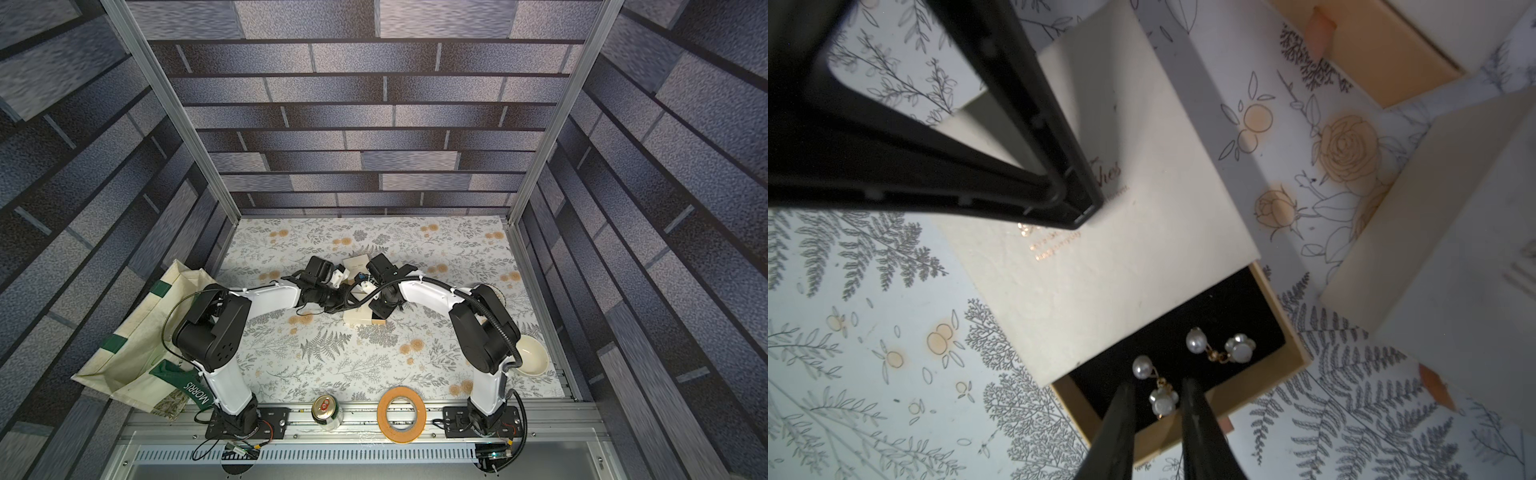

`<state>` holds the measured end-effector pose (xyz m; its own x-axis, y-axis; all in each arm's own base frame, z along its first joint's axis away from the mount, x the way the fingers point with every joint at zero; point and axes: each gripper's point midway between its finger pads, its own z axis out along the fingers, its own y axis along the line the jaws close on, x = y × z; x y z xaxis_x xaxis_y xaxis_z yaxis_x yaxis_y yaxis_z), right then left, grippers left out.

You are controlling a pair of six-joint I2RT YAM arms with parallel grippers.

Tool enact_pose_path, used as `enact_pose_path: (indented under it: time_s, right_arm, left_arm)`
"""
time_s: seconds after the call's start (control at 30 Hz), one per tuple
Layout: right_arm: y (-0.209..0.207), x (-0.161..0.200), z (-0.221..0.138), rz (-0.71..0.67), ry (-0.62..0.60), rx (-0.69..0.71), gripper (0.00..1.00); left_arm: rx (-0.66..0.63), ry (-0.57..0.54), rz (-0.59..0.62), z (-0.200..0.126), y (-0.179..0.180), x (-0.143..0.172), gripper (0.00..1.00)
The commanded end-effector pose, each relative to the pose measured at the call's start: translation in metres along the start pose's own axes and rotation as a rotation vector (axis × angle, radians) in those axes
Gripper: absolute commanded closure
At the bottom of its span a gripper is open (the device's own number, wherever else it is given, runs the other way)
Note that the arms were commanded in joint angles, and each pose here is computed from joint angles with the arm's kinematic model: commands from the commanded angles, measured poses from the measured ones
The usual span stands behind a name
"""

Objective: Take out the earrings from the drawer-style jewelry box
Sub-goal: Pick up the earring from the drawer.

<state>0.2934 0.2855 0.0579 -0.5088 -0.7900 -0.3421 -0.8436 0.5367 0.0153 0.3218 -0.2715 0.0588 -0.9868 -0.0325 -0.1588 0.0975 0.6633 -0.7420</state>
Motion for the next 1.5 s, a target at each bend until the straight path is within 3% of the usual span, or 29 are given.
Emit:
enact_pose_path:
  time_s: [0.0,0.8,1.47]
  right_arm:
    - [0.005,0.005,0.008,0.002,0.014,-0.012,0.77]
    - [0.006,0.008,0.020,0.021,0.000,-0.019,0.77]
    - [0.005,0.005,0.017,0.025,-0.010,-0.015,0.92]
  left_arm:
    - [-0.170,0.095,-0.103,0.012,0.051,0.034,1.00]
    - [-0.171,0.098,-0.113,0.014,0.055,0.036,1.00]
    - [-0.173,0.100,-0.117,0.014,0.057,0.037,1.00]
